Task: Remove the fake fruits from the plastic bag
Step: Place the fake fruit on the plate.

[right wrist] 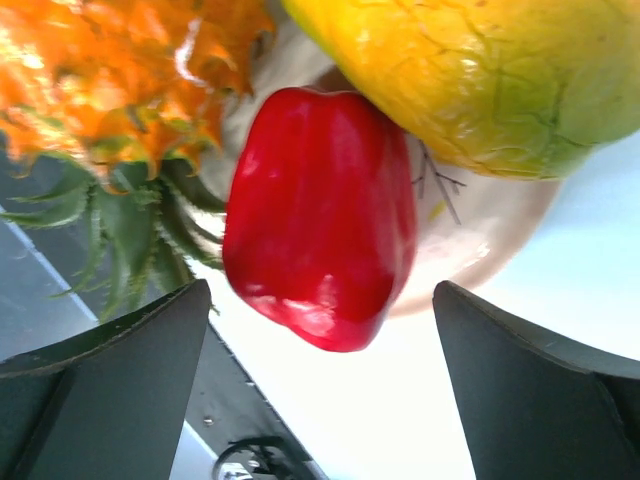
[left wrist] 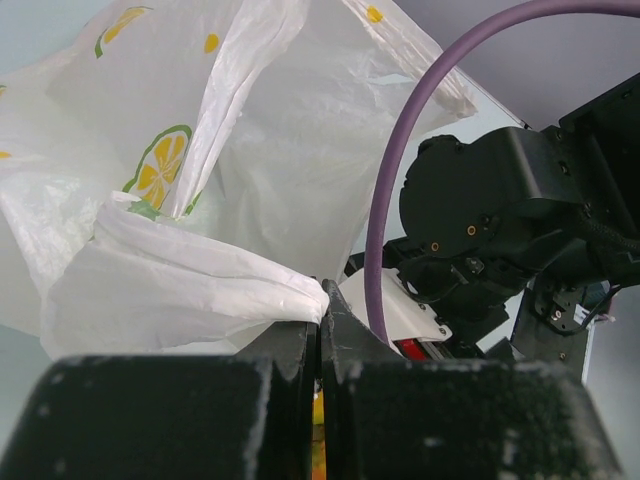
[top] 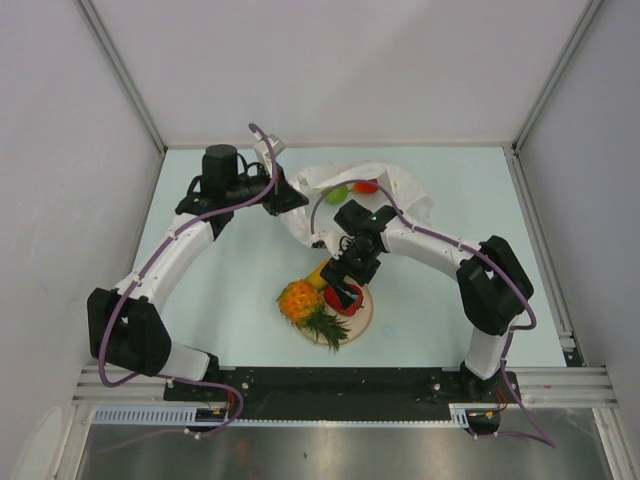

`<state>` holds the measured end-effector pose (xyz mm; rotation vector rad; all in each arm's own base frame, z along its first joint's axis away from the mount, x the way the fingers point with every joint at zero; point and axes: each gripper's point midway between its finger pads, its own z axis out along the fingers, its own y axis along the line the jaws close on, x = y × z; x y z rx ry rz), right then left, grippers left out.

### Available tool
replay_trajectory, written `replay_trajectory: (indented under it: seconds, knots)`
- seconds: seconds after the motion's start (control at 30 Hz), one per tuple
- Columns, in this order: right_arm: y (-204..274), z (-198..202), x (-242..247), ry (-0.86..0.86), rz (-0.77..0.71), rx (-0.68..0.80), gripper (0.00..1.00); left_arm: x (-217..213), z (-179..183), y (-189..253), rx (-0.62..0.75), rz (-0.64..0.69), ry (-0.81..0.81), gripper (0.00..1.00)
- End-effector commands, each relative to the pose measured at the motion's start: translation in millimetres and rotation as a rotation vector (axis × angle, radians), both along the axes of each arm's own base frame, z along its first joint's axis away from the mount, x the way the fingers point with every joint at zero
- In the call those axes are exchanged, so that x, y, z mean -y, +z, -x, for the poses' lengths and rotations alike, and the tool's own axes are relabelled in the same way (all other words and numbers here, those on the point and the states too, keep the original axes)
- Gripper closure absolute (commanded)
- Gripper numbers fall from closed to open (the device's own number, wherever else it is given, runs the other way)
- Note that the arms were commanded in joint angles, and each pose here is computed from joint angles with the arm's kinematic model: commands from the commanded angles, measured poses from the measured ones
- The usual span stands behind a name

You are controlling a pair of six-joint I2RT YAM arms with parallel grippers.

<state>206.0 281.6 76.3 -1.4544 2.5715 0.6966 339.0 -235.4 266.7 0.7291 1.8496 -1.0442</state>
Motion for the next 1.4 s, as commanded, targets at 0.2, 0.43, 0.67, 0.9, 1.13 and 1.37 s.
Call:
replay_trajectory:
  seconds: [0.2,0.43,0.67,0.9,1.13,1.37]
  knots:
    - [0.0,-24.8,5.6,0.203,0.01,0.193,0.32,4.1,-1.4,16.2,0.058,0.019,-0.024,1.0]
    - [20.8,-18.3,-6.8,0.486,-0.037,0.361,0.33,4.3,-0.4,15.6,0.056,0.019,-0.024,1.0]
    - [22.1,-21.6,-16.3,0.615,-0.03,0.455,0.3,1.8,2.4,16.1,0.064,0.013,-0.019,1.0]
    - [20.2,-31.4,-20.2,0.624,-0.004,0.507,0.15,0.6,5.8,13.4,0.061,0.011,-0.017,1.0]
    - [41.7,-32.5,-4.3,0.586,0.008,0.522,0.0,1.0,3.9,16.1,0.067,0.012,-0.016,1.0]
    - [129.8,-76.1,30.1,0.136,-0.162,0.58,0.0,1.7,4.4,18.9,0.071,0.017,-0.021,1.0]
